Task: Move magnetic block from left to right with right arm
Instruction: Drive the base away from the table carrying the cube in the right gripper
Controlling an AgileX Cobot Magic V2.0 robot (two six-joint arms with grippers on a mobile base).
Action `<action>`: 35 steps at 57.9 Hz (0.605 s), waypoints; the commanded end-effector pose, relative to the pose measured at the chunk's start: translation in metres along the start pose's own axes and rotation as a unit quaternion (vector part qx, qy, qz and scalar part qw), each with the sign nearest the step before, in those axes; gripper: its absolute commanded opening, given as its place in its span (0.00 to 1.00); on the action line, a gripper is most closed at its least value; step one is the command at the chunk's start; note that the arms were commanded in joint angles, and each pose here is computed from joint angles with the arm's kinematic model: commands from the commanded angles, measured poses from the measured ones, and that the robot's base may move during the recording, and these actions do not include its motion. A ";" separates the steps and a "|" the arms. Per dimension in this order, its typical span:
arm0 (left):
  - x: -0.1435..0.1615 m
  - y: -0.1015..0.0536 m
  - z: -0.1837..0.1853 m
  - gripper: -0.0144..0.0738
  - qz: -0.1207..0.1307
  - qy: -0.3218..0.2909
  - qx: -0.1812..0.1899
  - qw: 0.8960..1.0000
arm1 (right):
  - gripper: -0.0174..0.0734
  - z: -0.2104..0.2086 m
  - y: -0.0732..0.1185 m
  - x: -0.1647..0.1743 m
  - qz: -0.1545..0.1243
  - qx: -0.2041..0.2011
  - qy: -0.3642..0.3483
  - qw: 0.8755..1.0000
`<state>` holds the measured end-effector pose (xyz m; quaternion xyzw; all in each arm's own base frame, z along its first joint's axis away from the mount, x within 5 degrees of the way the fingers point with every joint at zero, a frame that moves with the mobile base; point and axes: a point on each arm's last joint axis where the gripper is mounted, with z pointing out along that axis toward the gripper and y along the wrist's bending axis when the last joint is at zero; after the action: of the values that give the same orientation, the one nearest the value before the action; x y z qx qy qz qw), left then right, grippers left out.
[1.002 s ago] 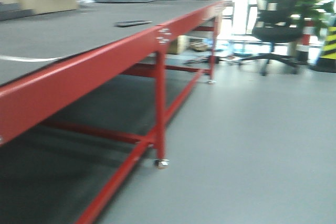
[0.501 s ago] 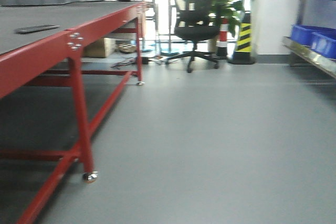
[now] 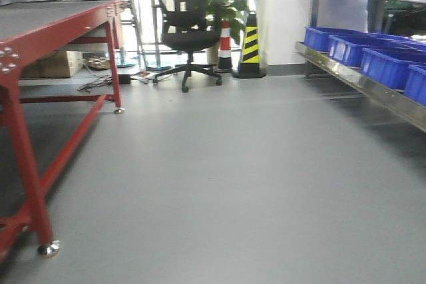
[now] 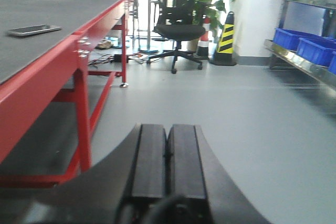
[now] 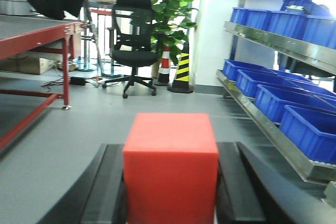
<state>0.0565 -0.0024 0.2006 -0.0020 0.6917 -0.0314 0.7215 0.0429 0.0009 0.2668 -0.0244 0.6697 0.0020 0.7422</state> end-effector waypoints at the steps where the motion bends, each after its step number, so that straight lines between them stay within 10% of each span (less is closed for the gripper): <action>1: -0.005 0.000 -0.001 0.02 -0.005 -0.042 0.002 0.999 | 0.48 -0.001 0.000 -0.017 -0.010 0.003 -0.055 0.998; 35: -0.005 0.000 -0.001 0.02 -0.005 -0.042 0.002 0.999 | 0.48 -0.001 0.000 -0.017 -0.010 0.003 -0.055 0.998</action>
<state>0.0565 -0.0024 0.2006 -0.0020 0.6917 -0.0314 0.7215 0.0429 0.0009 0.2670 -0.0245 0.6688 0.0021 0.7430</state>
